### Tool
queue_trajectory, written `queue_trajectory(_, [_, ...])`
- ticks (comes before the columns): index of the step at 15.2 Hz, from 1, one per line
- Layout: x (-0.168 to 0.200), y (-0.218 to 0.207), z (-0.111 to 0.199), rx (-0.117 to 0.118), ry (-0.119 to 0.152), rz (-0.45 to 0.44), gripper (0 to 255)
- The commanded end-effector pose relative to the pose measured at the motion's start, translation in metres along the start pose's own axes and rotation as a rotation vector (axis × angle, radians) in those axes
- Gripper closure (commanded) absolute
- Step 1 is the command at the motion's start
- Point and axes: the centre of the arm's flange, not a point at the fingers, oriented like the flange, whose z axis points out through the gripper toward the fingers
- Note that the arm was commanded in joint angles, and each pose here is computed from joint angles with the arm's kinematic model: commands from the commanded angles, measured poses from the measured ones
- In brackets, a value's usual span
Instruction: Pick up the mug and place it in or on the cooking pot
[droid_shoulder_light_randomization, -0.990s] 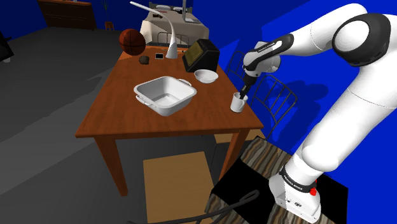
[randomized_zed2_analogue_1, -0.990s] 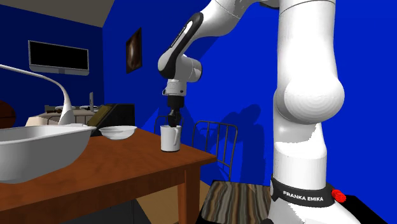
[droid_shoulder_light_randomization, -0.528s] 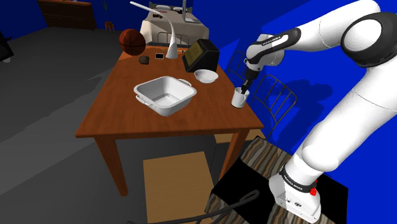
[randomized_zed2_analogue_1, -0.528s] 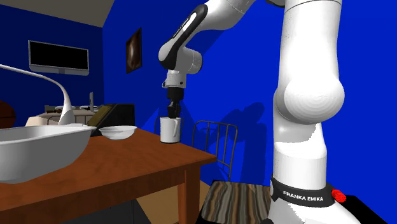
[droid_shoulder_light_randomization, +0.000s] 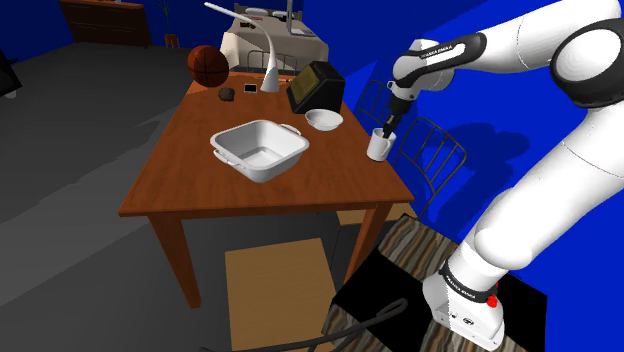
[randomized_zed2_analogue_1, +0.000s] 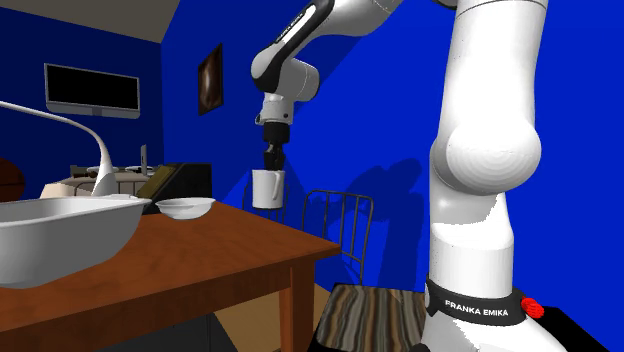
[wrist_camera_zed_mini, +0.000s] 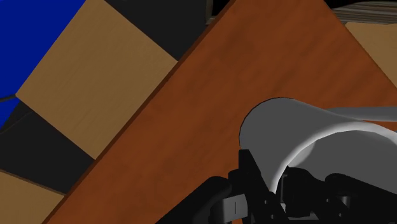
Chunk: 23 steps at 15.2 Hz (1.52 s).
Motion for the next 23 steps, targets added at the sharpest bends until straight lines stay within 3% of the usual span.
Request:
queue_trajectory(1, [0.002,-0.001,-0.011,0.000,0.000,0.000,255])
queue_trajectory(23, [0.017,-0.018,-0.119,0.000,0.000,0.000,255])
